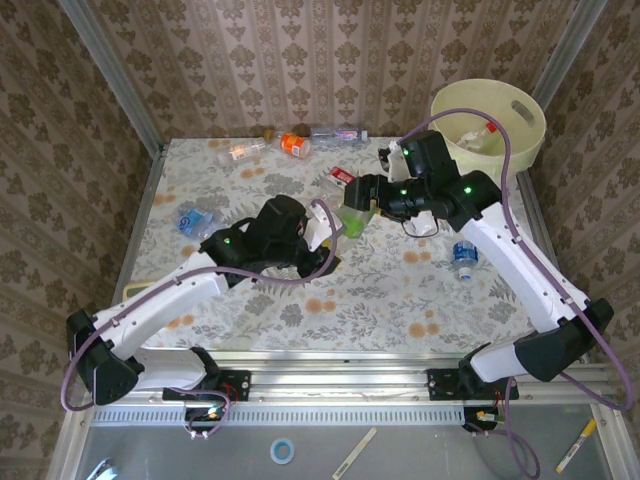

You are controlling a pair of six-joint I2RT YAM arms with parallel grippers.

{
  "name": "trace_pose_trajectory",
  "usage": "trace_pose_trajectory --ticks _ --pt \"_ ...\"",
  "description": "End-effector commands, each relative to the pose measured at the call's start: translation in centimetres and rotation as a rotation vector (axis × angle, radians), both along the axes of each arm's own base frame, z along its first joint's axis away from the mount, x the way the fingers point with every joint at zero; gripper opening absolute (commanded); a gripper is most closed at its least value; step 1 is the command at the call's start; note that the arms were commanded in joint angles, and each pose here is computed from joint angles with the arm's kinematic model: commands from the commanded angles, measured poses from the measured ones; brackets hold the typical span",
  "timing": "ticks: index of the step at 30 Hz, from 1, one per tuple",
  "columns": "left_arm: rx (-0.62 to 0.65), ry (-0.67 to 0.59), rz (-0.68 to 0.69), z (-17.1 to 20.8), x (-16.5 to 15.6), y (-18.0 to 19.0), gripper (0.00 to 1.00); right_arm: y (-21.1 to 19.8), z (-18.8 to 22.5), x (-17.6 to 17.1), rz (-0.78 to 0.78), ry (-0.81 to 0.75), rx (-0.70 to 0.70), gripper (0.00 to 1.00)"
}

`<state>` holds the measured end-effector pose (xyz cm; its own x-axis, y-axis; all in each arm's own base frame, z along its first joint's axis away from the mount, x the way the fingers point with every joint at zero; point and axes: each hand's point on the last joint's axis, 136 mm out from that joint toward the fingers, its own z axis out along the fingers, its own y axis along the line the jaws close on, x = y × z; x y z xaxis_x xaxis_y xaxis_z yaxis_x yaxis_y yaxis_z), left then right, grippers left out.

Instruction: Throw the plastic bottles in the bin

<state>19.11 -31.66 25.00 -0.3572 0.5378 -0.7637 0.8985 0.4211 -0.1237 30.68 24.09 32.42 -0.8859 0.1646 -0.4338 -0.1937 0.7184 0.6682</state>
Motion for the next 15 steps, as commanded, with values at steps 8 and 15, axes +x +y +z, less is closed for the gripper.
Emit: trace_pose_trajectory --ticks 8,15 --pt "-0.039 -0.073 0.028 1.8 1.3 -0.5 0.68 -0.3 2.0 -0.5 0.008 -0.027 -0.006 0.33" --pt "-0.234 0.015 0.208 3.9 4.3 2.2 1.00 -4.0 5.9 0.7 -0.116 -0.188 -0.132 0.20"
